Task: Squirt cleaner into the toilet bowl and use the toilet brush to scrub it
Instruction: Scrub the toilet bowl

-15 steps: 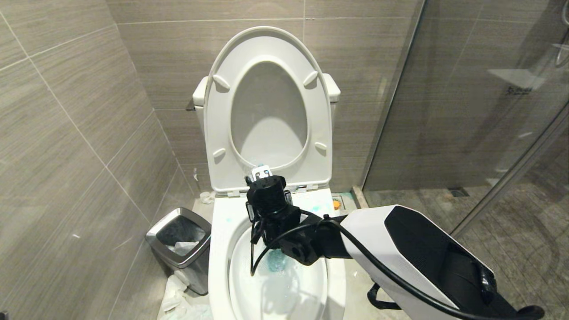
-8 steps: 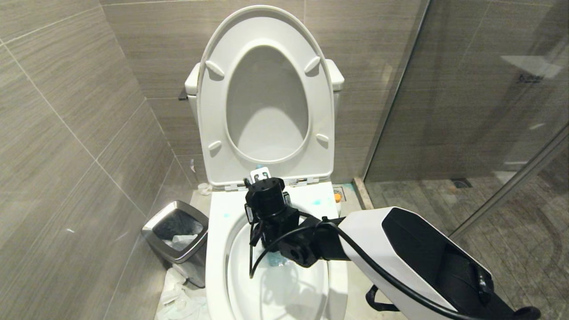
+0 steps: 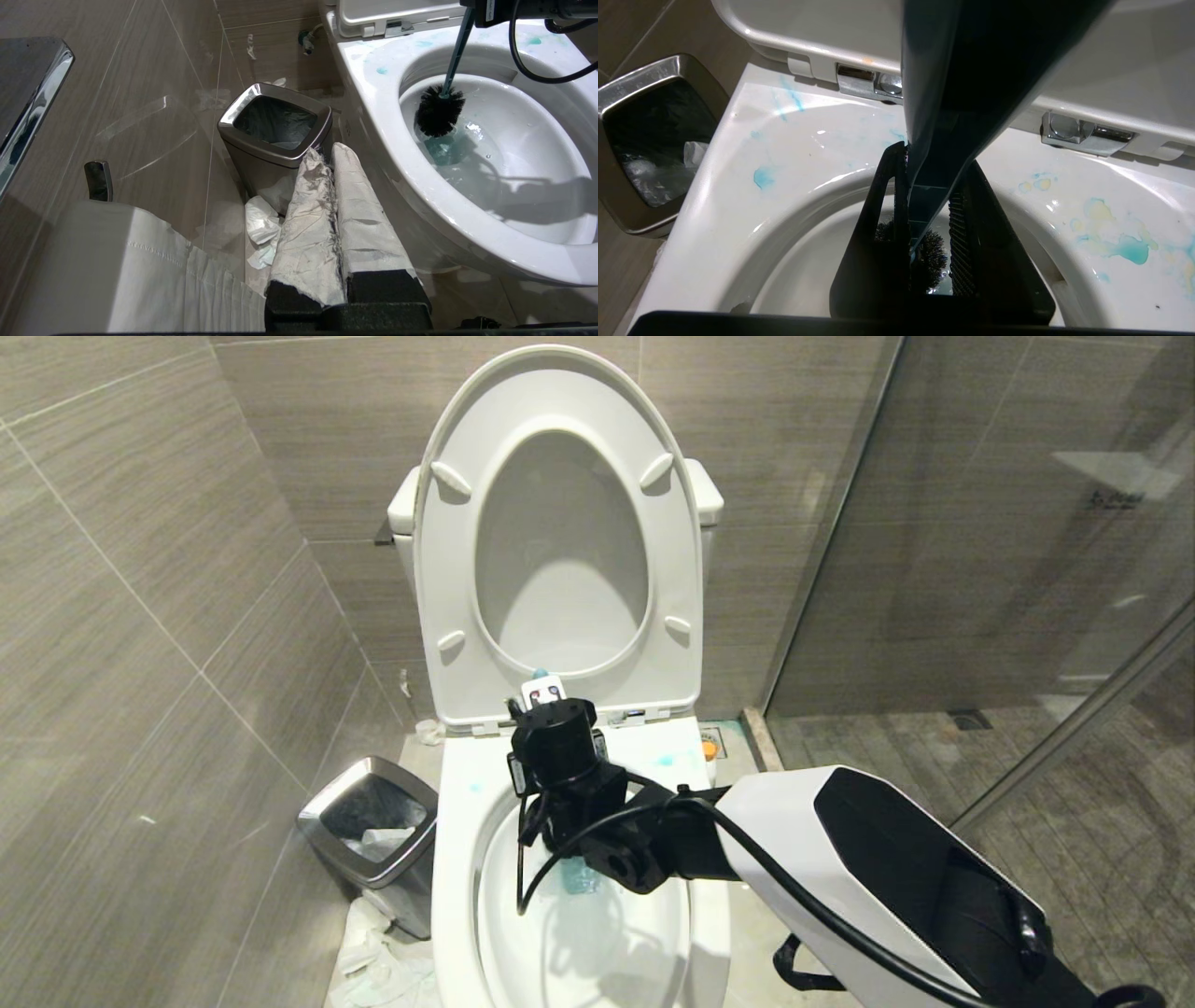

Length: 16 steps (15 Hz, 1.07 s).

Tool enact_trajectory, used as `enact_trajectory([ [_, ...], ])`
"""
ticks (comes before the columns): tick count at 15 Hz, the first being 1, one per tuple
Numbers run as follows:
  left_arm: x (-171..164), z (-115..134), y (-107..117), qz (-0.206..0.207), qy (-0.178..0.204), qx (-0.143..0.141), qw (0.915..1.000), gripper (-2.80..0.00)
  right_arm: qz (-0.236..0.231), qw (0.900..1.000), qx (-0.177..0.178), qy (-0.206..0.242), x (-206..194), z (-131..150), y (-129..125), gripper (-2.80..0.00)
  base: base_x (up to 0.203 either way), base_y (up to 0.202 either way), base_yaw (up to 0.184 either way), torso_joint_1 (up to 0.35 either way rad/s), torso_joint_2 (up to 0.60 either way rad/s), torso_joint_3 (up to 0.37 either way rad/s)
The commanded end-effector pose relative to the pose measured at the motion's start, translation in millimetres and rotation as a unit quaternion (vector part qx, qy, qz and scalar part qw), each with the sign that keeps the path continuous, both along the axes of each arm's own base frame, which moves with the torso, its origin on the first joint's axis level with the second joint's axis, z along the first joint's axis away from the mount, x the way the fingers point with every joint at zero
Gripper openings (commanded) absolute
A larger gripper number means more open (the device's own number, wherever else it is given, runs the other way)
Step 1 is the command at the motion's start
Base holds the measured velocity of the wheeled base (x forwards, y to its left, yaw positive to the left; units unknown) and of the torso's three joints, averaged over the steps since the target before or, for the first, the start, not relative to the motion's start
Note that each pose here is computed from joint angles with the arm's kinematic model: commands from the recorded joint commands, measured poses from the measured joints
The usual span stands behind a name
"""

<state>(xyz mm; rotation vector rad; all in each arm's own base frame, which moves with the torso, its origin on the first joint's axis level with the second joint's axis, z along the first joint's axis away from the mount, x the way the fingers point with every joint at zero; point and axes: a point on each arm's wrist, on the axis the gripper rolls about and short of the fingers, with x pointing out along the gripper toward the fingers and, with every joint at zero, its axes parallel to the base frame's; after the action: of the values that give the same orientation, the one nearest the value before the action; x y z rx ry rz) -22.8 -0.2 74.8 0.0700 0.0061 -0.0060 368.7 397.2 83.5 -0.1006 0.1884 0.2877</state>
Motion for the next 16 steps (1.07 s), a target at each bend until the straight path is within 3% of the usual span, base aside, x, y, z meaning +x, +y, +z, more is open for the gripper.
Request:
enact_trajectory([
  [1, 0.1, -0.1, 0.0, 0.001, 0.001, 0.001, 1.0000, -2.80, 0.001, 1.000, 0.008, -0.008, -1.3, 6.1, 0.6, -2.80, 0.000, 0.000, 0.000, 0.000, 0.00, 0.000],
  [11, 0.1, -0.1, 0.0, 0.000, 0.001, 0.006, 1.0000, -2.80, 0.058, 0.998, 0.018, -0.012, -39.1, -1.6, 35.8, -2.80, 0.000, 0.000, 0.000, 0.000, 0.00, 0.000],
  [16, 0.1, 0.0, 0.0, 0.000, 0.001, 0.007, 1.0000, -2.80, 0.077, 0.997, 0.014, -0.009, -65.2, 12.2, 43.2, -2.80, 0.000, 0.000, 0.000, 0.000, 0.00, 0.000],
])
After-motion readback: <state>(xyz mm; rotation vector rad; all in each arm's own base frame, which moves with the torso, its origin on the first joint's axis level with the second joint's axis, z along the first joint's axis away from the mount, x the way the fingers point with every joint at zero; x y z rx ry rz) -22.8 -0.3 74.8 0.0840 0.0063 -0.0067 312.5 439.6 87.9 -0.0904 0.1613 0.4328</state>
